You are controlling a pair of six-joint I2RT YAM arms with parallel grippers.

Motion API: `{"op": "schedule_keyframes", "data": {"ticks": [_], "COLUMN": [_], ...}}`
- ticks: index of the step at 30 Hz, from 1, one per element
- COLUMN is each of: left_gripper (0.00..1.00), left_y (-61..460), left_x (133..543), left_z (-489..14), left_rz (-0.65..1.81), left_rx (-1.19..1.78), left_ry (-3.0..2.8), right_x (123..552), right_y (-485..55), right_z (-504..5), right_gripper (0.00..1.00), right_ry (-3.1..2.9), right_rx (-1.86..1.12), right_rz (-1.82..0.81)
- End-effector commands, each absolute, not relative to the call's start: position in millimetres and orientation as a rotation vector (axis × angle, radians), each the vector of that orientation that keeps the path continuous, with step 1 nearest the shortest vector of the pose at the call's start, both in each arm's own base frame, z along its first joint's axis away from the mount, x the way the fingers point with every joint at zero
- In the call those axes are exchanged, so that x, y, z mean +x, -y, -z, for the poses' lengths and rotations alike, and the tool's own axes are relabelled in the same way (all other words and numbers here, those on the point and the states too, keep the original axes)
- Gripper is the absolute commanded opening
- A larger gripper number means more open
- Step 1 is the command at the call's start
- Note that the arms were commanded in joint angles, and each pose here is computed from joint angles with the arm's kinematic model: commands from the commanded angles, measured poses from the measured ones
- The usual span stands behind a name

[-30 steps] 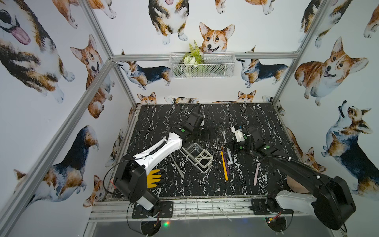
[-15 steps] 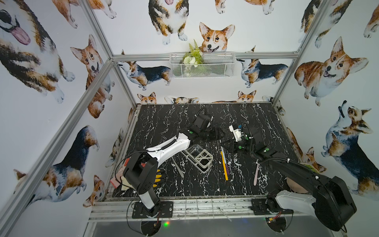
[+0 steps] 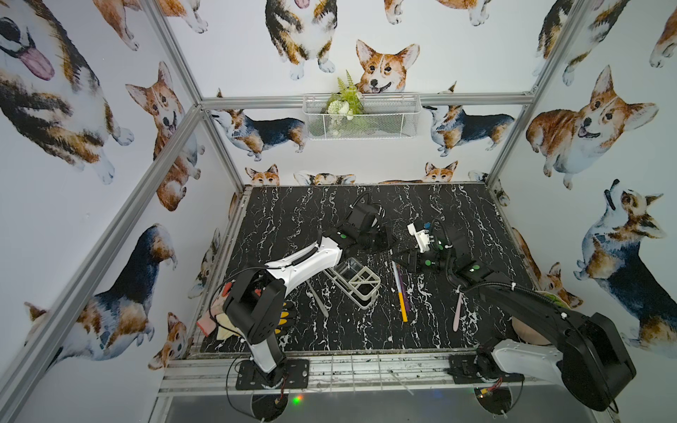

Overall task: Place the toothbrush into the toothbrush holder
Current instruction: Pick up the toothbrush from the center of the board, then place the toothbrush in the toothbrush holder.

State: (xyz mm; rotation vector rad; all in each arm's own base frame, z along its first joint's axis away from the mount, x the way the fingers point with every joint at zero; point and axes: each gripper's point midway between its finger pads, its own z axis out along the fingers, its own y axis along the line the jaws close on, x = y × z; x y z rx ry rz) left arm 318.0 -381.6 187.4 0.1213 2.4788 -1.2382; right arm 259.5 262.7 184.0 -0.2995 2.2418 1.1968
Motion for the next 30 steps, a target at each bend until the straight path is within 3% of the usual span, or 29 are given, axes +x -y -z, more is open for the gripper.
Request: {"op": "schedule_keyframes", "data": {"ticks": [1,5,8,16,30], "left_gripper": [0.0,0.0,0.0,0.0,0.0], "left_y": [375.8,361.7,331.1,259.0,219.1], "left_x": [320.0,321.3,323.5,331.8,312.9], "left_z": [-197.4,-199.5,-224.2,-272.2,-278.1], "left_rz": [1.182,1.057,0.844,0.501,0.556], "left_rx": [0.122,0.148,0.189,0.126,-0.077], "left_ry": [-2.459,-2.47,-2.432,-2.199,-1.838], "right_x": [259.2,254.6,242.7,228.1,213.6], "right_y": [-264.1,-256.0,-244.5,-232.3,-247.8], "right_z": [-190.7,-195.6,-207.4,-190.3,-153.0], "right_gripper": [0.23,0.5,0.57,0.6,0.6], "right_ry": [-2.222,-2.222,-2.199,-2.239,-2.299], "right_rx": [-0.305,-0.306,-0.318,-0.28,-0.299], "right_rz": [-1.214,-1.172,-1.139,-1.124,-1.137]}}
